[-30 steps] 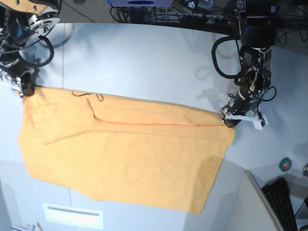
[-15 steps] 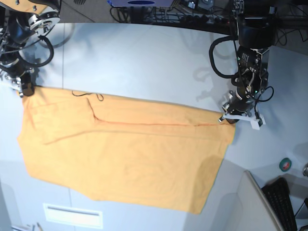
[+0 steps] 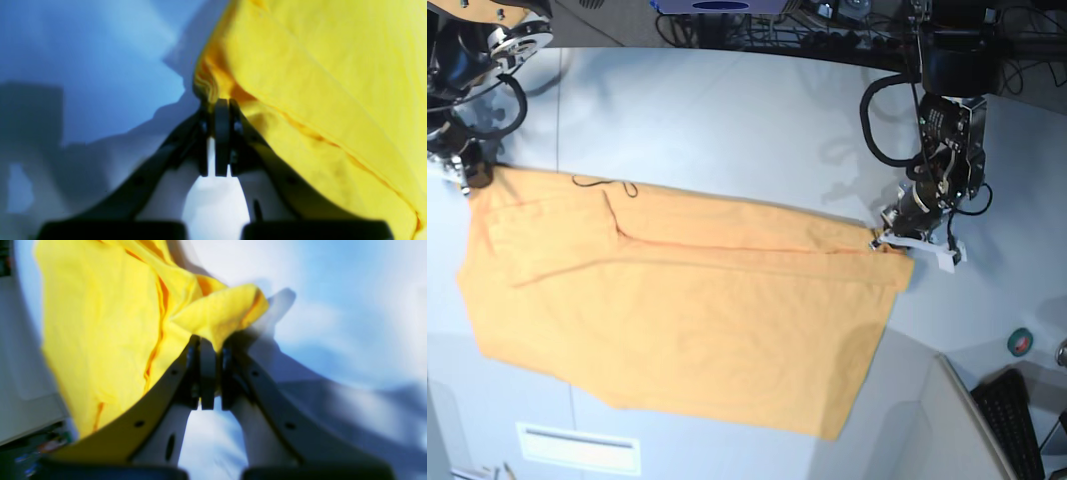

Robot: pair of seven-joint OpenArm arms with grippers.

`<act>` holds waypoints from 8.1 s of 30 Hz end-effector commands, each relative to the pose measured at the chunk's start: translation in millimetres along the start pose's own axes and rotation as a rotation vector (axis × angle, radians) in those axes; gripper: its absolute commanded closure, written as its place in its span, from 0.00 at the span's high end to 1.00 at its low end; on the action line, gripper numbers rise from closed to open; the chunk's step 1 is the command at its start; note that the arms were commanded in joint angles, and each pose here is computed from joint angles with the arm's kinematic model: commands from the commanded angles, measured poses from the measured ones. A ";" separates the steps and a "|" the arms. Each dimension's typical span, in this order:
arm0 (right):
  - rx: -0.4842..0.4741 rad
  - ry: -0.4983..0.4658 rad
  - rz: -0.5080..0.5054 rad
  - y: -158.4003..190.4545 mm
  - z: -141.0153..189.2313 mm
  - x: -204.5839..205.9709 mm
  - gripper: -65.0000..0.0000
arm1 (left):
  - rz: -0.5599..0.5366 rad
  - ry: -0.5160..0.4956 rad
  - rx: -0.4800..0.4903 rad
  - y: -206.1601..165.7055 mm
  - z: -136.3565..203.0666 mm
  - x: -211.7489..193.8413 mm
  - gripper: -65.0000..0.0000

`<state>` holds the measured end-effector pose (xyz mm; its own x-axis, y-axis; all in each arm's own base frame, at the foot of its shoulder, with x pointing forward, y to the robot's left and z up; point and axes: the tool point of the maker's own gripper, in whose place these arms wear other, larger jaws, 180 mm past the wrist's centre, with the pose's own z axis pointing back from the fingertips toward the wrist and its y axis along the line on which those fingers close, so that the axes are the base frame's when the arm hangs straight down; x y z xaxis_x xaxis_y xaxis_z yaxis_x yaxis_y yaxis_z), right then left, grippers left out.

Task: Layout the t-shirt on the table in an organized manner, then fold the t-shirt properly
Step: 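Grasp the folded edge corner with the left gripper and lift it, then pull the shirt corner with the left gripper, unfolding the shirt flat, then grasp the shirt edge with the right gripper and drag it outward, then slide the right gripper along the shirt edge toward the hem, smoothing it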

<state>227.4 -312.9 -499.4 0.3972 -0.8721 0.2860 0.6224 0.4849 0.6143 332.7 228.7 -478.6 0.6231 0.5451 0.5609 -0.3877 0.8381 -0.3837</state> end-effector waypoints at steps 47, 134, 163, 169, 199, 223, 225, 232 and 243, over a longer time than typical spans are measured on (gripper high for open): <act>-0.210 0.066 0.090 -46.3 50.7 18.2 0.00 | -0.095 0.076 0.060 27.5 76.3 -41.5 0.00; -0.097 -0.096 0.595 51.6 -64.5 84.0 0.59 | -0.306 0.078 0.215 41.9 44.9 -32.5 0.00; 0.063 -0.121 0.874 114.1 -24.4 40.9 0.00 | -0.380 0.046 0.117 18.5 49.3 -21.3 0.00; 0.091 -0.128 0.881 125.6 16.7 15.3 0.00 | -0.380 0.045 0.119 19.3 49.5 -20.5 0.00; 0.069 -0.038 0.817 131.8 58.9 -36.5 0.39 | -0.389 0.046 0.135 26.6 50.6 -16.8 0.00; 0.030 0.163 0.834 139.7 -93.7 -13.2 0.39 | -0.399 0.058 0.148 34.7 53.7 -20.1 0.00; -0.001 0.158 0.835 136.4 -94.9 -12.7 0.39 | -0.402 0.060 0.151 36.4 54.3 -20.5 0.00; 0.007 0.140 0.846 139.6 -96.1 -12.2 0.30 | -0.349 0.022 0.210 62.1 63.4 -2.7 0.00; 0.067 0.046 0.870 168.9 -92.5 3.6 0.00 | -0.347 0.016 0.220 66.7 65.2 1.0 0.00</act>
<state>373.0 -220.2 -486.3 0.7952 -0.1800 0.5790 0.0522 0.9717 0.2304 253.2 279.7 -467.2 0.7744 0.2508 0.5809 -0.2943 0.9555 -0.0202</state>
